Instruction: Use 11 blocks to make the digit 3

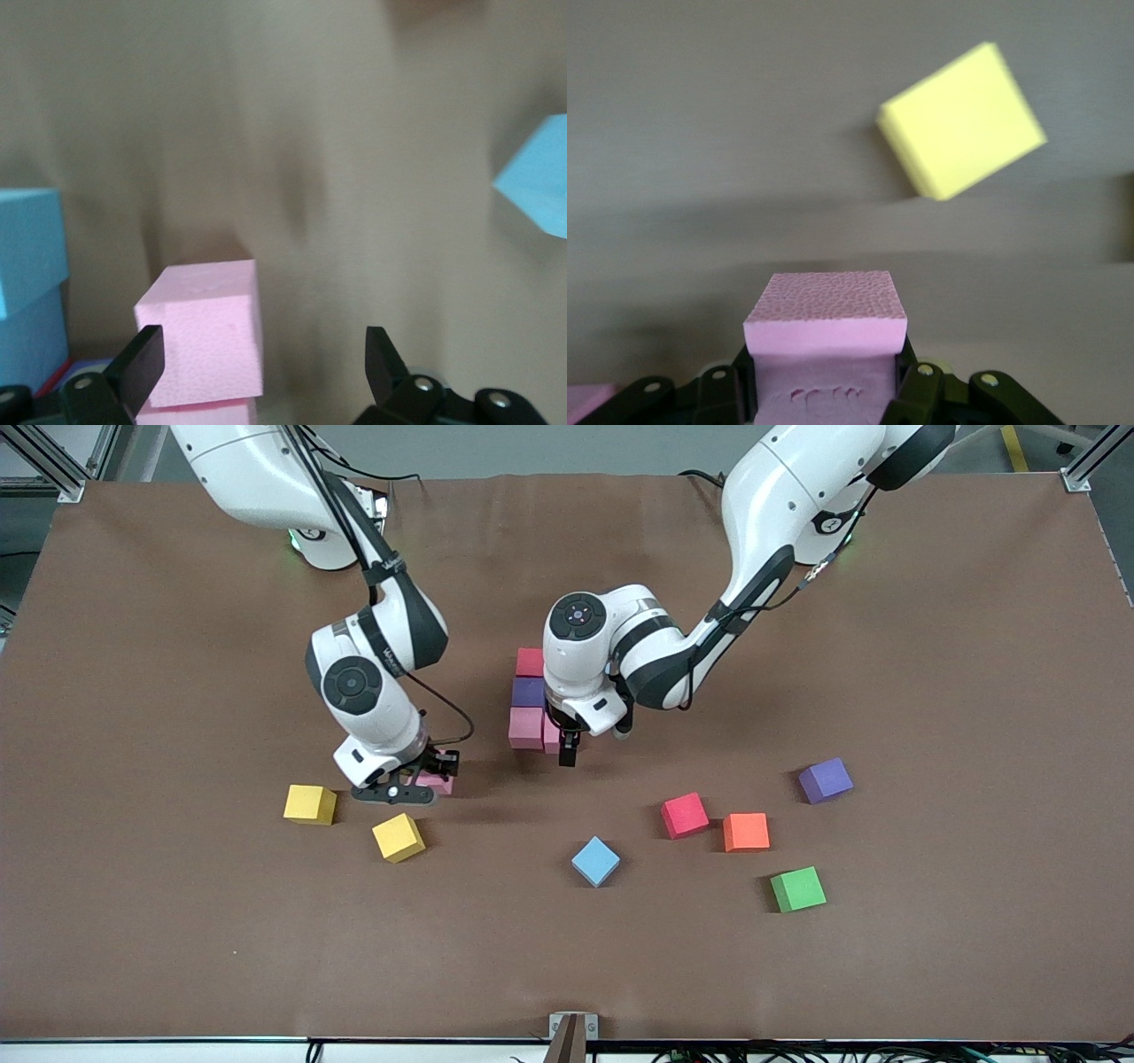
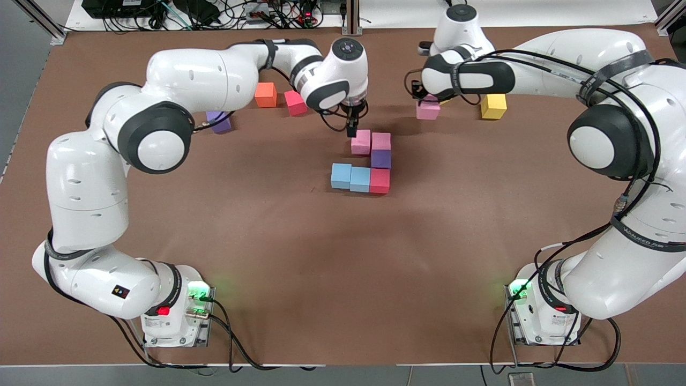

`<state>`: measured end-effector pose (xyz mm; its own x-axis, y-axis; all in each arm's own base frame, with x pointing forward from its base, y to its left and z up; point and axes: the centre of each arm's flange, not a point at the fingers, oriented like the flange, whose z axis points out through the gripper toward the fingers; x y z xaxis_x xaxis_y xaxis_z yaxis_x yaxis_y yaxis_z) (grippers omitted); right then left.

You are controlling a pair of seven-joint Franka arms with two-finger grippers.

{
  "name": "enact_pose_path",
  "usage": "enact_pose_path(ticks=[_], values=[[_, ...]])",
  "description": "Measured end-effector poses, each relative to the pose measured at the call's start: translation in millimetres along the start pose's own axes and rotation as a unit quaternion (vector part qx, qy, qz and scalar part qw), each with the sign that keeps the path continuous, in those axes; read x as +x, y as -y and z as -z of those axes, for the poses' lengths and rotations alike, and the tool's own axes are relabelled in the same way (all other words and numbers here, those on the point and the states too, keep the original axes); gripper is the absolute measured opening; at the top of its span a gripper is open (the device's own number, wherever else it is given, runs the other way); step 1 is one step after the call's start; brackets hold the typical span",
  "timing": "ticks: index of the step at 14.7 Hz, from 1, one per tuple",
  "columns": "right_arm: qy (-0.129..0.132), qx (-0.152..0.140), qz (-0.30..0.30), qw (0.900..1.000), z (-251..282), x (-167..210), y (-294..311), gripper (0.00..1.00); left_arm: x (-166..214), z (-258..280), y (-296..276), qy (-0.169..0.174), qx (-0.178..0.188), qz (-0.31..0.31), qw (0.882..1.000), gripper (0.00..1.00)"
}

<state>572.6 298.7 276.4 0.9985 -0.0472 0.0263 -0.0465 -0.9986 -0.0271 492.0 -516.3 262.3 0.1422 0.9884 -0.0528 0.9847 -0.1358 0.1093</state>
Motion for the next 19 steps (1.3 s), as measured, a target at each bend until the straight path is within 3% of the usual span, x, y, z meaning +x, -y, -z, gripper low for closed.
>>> enact_pose_path(ticks=[8,11,14,19], values=[[-0.013,0.015,0.019,1.0,-21.7,8.3,86.9,0.57,63.6,27.9,-94.5,0.006,-0.068,-0.106,0.992,1.0],[-0.011,0.014,0.021,1.0,-29.9,5.8,99.5,0.57,73.7,9.7,-116.3,0.021,-0.105,-0.169,0.98,1.0],[-0.005,0.01,0.025,1.0,-36.4,-1.8,107.1,0.57,76.3,-13.1,-125.8,0.025,-0.116,-0.235,0.965,1.0],[0.006,0.003,0.024,1.0,-51.0,-8.7,109.6,0.57,83.4,-30.2,-141.3,0.027,-0.135,-0.269,0.953,1.0]])
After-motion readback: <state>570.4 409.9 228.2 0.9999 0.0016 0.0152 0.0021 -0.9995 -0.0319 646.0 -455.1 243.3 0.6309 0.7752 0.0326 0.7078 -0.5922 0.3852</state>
